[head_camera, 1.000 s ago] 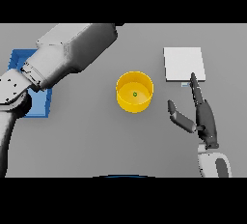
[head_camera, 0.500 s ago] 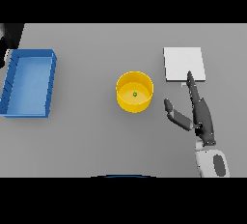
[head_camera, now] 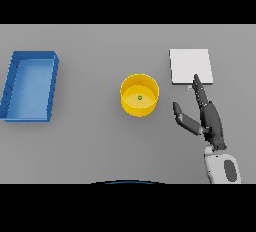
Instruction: Pick up the red beaker and tilt it to pour out 1 green nut into yellow bowl. Pick up the yellow bowl and place it on the metallic measuring scale.
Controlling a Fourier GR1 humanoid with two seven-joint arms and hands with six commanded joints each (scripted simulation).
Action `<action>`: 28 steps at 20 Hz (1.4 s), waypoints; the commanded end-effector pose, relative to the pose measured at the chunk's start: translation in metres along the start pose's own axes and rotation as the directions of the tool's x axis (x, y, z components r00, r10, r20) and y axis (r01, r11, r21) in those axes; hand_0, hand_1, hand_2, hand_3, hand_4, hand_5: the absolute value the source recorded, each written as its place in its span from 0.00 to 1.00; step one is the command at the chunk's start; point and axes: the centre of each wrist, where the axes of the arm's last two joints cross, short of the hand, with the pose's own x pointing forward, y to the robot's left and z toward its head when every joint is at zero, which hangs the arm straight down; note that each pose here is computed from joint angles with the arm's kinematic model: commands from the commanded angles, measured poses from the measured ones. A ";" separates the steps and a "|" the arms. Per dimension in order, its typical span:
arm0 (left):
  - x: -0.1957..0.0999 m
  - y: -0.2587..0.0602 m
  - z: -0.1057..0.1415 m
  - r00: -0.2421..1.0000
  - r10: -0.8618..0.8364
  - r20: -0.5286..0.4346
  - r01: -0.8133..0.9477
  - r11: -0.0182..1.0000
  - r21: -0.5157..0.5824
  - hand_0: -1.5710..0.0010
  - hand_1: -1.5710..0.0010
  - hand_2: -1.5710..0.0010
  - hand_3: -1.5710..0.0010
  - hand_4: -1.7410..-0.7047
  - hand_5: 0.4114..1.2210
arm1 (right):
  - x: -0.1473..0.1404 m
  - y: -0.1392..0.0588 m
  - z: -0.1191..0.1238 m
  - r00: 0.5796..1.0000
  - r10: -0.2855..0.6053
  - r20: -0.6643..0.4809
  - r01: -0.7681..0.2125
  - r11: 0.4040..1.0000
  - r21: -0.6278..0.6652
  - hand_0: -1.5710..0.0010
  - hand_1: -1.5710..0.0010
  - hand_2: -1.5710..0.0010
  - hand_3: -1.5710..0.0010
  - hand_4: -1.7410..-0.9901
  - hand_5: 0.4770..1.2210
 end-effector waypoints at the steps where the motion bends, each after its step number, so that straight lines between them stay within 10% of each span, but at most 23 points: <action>1: -0.010 -0.005 0.000 0.999 0.041 -0.011 -0.041 0.999 0.001 0.00 0.00 0.00 0.03 0.00 1.00 | 0.001 0.001 0.000 1.000 0.007 0.030 -0.007 1.000 0.008 1.00 1.00 1.00 1.00 0.76 0.27; 15: -0.109 -0.078 0.072 0.920 0.277 -0.277 -0.295 0.955 -0.023 0.00 0.00 0.00 0.12 0.00 1.00 | 0.000 0.003 -0.001 0.999 0.029 0.017 -0.029 1.000 0.010 1.00 1.00 1.00 1.00 0.74 0.28; 19: -0.118 -0.085 0.089 0.906 0.267 -0.329 -0.313 0.945 -0.093 0.00 0.00 0.00 0.13 0.01 0.67 | -0.001 0.005 0.002 1.000 0.023 0.005 -0.023 1.000 0.012 1.00 1.00 1.00 1.00 0.76 0.27; 23: -0.120 -0.076 0.103 0.961 0.176 -0.213 -0.230 0.938 -0.260 0.05 0.12 0.17 0.30 0.57 0.41 | 0.002 0.003 -0.002 0.999 0.038 -0.001 -0.038 0.999 0.005 1.00 1.00 1.00 1.00 0.78 0.26; 28: -0.128 -0.063 0.108 0.979 0.112 -0.168 -0.170 0.905 -0.389 0.67 0.71 0.73 0.77 0.92 0.30 | -0.002 0.003 0.002 0.999 0.034 0.020 -0.034 0.999 0.016 1.00 1.00 1.00 1.00 0.79 0.27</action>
